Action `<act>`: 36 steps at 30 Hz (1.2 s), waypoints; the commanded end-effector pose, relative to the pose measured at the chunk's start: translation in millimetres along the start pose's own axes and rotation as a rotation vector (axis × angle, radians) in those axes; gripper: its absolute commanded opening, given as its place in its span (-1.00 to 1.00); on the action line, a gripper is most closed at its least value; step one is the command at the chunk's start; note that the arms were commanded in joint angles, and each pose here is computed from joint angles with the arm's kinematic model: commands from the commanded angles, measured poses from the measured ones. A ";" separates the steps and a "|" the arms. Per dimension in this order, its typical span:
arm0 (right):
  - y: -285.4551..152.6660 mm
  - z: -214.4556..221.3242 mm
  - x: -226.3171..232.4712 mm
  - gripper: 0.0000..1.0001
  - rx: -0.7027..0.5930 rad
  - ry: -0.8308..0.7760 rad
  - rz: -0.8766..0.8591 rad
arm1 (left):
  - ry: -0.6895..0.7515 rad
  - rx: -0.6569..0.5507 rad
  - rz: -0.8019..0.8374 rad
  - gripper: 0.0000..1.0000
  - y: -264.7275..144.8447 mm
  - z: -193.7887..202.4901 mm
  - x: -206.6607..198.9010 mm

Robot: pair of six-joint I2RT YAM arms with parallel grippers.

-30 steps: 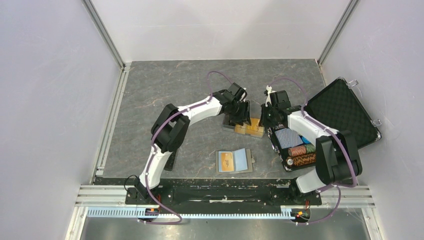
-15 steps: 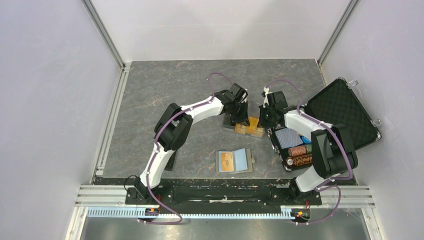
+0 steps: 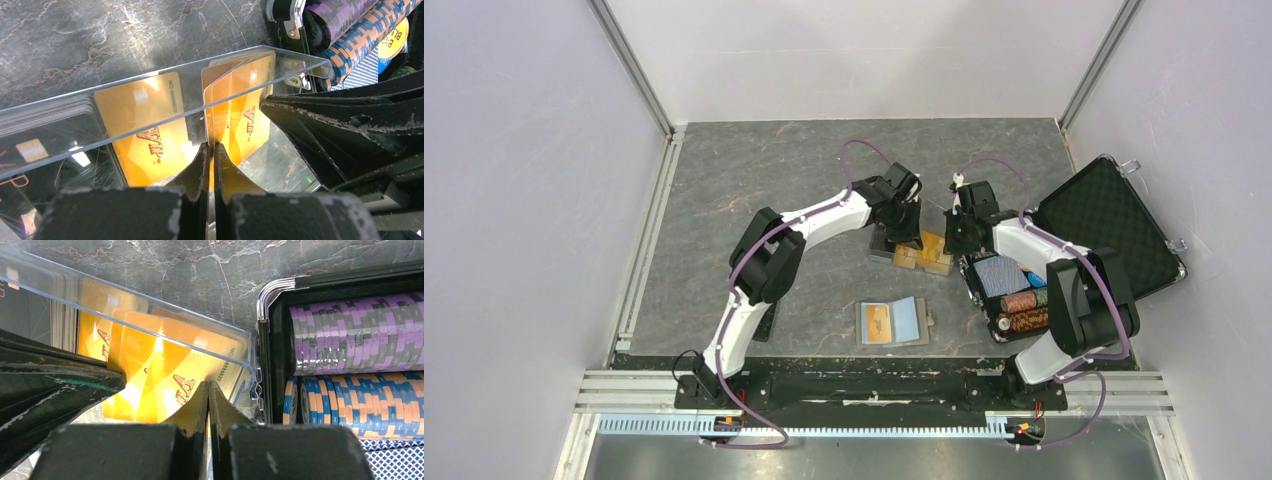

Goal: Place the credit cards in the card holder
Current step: Pick up the credit card from the storage box.

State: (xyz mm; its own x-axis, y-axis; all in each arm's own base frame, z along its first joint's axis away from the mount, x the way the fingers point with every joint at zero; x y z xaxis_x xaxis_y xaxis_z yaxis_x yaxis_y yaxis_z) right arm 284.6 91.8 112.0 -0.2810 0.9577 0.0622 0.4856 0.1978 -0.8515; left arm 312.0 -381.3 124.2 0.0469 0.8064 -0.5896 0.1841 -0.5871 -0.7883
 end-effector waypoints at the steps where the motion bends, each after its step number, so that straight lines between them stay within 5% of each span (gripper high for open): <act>1: 1.4 8.0 -7.3 -1.00 0.078 -0.038 0.082 | 0.073 -0.071 -0.004 -0.95 -31.7 -10.5 -11.8; 18: -18.0 -3.9 -4.6 -0.92 0.003 -0.060 0.059 | 0.015 -0.121 0.136 -0.95 -79.9 -19.6 -11.8; 26: -42.0 -13.8 8.8 -0.24 -0.142 -0.029 -0.073 | -0.020 -0.097 0.159 -0.95 -70.2 -14.9 -2.6; 36: -36.8 -8.6 21.1 0.56 -0.240 0.121 -0.355 | -0.100 -0.144 0.396 -0.95 -92.6 -12.2 -11.2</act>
State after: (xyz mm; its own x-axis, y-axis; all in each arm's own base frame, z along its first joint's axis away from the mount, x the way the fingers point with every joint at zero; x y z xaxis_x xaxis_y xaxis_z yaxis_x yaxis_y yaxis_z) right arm 264.2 97.7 139.3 -0.3380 0.9028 0.2659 0.5322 0.4164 -0.7372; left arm 309.8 -333.4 153.9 -0.0002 0.6839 -0.7296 0.2676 -0.7030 -0.6589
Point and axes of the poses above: each gripper's point midway between its finger pads, its own y axis out along the fingers, its own x axis along the line the jaws close on, z = x × y, the point moved 9 cm from there along -y, back along the fingers, and after that the axes turned 14 degrees about -y, right-handed, at the moved point
